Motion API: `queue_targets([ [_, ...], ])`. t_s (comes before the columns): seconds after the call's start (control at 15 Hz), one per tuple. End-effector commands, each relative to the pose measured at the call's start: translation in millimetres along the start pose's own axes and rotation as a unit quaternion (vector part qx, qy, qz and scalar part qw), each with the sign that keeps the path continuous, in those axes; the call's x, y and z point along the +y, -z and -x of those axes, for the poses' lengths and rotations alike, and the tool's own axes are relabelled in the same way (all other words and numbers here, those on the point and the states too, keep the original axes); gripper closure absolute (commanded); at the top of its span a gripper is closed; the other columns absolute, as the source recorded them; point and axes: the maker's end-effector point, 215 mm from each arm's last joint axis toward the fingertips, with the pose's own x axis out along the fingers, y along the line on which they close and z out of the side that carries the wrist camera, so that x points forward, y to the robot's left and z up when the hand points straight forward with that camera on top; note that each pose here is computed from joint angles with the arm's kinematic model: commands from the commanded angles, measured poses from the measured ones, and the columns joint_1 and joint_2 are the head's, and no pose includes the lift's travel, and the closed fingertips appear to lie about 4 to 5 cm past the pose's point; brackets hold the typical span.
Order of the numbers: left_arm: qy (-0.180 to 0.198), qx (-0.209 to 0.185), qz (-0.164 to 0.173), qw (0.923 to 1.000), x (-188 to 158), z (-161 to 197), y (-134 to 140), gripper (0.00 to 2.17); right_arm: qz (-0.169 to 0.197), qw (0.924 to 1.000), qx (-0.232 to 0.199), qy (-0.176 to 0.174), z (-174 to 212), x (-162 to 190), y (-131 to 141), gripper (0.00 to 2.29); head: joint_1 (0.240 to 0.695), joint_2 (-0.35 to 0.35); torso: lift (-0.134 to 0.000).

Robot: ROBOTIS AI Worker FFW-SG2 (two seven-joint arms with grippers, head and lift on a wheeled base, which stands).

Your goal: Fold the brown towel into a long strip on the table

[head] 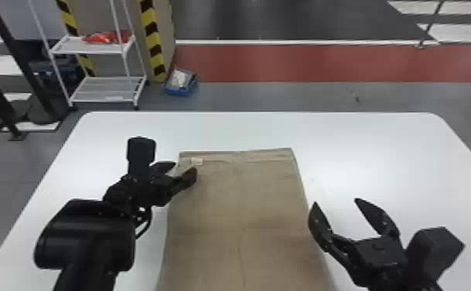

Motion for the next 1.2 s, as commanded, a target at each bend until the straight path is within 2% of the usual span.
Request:
queue_targets([
  [0.0,-0.001,-0.002,0.001,1.0000,0,-1,0,0.77,0.000,1.0000,0.000,0.002,1,-2,0,0.09,0.695,0.010,-0.123],
  [0.2,-0.016,-0.007,0.000,0.9998,5,5,7,0.79,0.000,1.0000,0.001,0.002,0,-2,1,0.09,0.695,0.010,-0.123],
  [0.27,-0.021,-0.016,-0.001,0.9997,7,7,1,0.79,-0.001,1.0000,0.001,0.001,0,-1,1,0.09,0.695,0.012,-0.123],
  [0.47,-0.020,-0.018,-0.003,0.9996,5,11,4,0.77,0.000,1.0000,0.001,0.001,0,-2,1,0.09,0.695,0.019,-0.123],
  [0.6,-0.021,-0.020,-0.004,0.9996,3,12,5,0.68,0.000,1.0000,0.001,0.001,0,-2,1,0.09,0.695,0.019,-0.123],
  [0.93,-0.024,-0.034,-0.010,0.9991,-1,26,-1,0.67,-0.001,1.0000,0.002,0.000,0,0,2,0.09,0.695,0.016,-0.123],
  [1.13,-0.003,-0.048,-0.018,0.9987,-15,37,-10,0.70,-0.001,1.0000,0.002,-0.002,-2,3,2,0.09,0.695,0.018,-0.123],
])
